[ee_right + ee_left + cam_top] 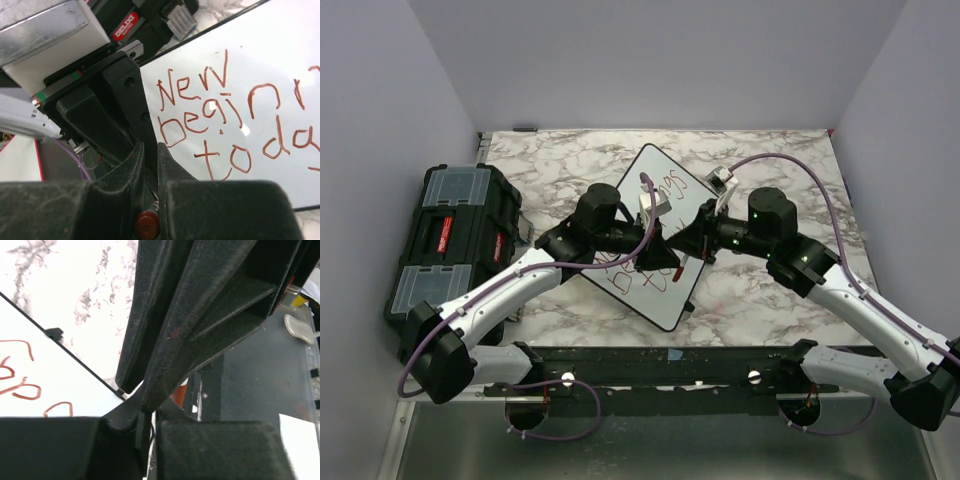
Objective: Write a sentence on the whiteboard
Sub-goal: Place the whiteboard marker at the center of the board.
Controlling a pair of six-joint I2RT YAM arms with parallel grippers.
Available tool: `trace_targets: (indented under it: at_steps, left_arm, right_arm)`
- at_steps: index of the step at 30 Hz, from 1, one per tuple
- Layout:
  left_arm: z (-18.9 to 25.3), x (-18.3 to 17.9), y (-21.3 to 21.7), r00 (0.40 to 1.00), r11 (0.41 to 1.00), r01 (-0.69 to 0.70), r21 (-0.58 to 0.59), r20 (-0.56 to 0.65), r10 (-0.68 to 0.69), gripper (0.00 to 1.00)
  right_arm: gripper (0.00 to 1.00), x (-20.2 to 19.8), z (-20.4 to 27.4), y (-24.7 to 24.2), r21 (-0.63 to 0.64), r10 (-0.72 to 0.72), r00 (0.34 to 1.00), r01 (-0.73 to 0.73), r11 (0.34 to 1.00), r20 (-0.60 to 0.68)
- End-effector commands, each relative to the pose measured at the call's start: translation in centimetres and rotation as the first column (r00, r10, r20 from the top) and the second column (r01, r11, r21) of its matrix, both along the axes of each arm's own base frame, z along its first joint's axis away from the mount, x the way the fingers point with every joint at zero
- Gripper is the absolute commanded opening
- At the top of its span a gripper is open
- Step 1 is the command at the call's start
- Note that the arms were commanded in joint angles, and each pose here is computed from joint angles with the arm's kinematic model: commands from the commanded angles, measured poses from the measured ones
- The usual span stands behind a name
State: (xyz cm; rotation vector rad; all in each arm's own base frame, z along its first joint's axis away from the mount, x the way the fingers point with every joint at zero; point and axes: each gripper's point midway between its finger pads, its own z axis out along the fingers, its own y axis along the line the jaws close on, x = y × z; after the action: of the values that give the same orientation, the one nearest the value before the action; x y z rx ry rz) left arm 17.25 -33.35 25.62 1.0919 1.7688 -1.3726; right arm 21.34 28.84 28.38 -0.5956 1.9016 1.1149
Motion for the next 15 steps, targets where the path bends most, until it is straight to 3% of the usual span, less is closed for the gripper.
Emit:
trace_targets:
  at_steps: [1,4,15]
  left_arm:
    - [6.6,0.3,-0.9,0.976,0.984,0.032,-0.176,0.218,0.007,0.15]
    - [5.9,0.5,-0.3,0.974,0.986,-0.012,-0.165,0.221,0.049,0.29]
    - [3.8,0.9,3.6,0.949,0.969,-0.237,-0.074,0.196,0.247,0.54]
  right_arm:
    - [0.01,2.8,-9.1,-6.1,-0.382,-0.375,0.921,0.31,0.871,-0.107]
    - [0.01,3.6,-10.1,-8.5,-0.456,-0.494,0.866,0.411,0.789,-0.073]
    - [0.01,3.7,-15.5,-15.3,-0.639,-0.738,0.675,0.57,0.517,0.005]
